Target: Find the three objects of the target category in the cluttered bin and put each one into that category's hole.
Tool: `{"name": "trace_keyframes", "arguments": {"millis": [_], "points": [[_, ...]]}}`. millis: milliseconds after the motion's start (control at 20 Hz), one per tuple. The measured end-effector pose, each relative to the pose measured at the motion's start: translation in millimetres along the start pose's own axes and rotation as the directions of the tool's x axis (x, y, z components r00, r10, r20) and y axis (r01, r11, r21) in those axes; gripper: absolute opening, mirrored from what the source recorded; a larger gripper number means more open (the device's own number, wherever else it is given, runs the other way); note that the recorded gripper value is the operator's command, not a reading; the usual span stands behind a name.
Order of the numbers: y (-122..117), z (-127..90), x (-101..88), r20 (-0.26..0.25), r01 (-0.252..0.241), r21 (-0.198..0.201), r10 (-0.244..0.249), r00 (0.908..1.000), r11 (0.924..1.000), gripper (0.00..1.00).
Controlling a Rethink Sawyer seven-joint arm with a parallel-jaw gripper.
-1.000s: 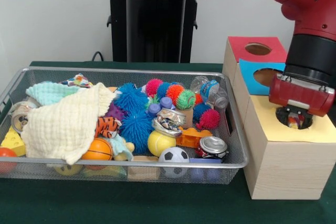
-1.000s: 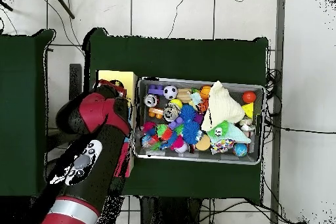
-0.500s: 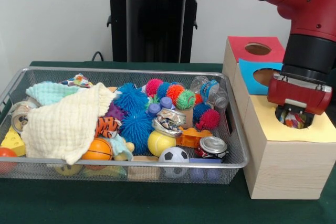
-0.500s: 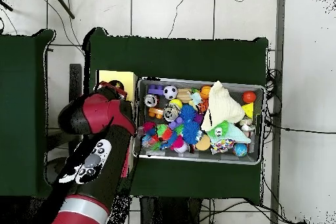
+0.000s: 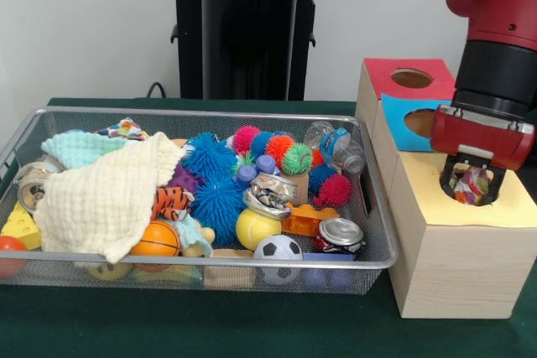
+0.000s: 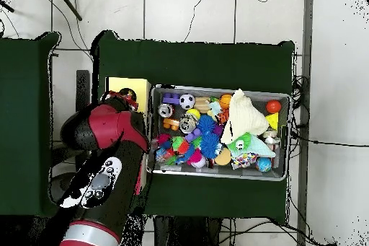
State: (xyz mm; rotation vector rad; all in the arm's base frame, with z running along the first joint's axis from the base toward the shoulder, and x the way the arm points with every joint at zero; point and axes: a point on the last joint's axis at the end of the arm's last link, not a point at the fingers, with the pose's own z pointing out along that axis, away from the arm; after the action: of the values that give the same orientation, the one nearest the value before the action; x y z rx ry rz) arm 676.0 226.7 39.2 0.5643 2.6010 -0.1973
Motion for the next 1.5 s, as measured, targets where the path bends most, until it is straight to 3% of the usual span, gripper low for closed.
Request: {"name": "trace_keyframes", "arguments": {"millis": [1350, 1400, 1500], "points": [[1, -21, -6.7, -0.042, -0.015, 0.014, 0.016, 0.999, 0.9998, 1.0], [0, -22, -8.3, -0.04, -0.016, 0.015, 0.017, 0.999, 0.9998, 0.0], [0, -23, -9.2, -0.039, -0.017, 0.015, 0.017, 0.9991, 0.9998, 0.0]]}}
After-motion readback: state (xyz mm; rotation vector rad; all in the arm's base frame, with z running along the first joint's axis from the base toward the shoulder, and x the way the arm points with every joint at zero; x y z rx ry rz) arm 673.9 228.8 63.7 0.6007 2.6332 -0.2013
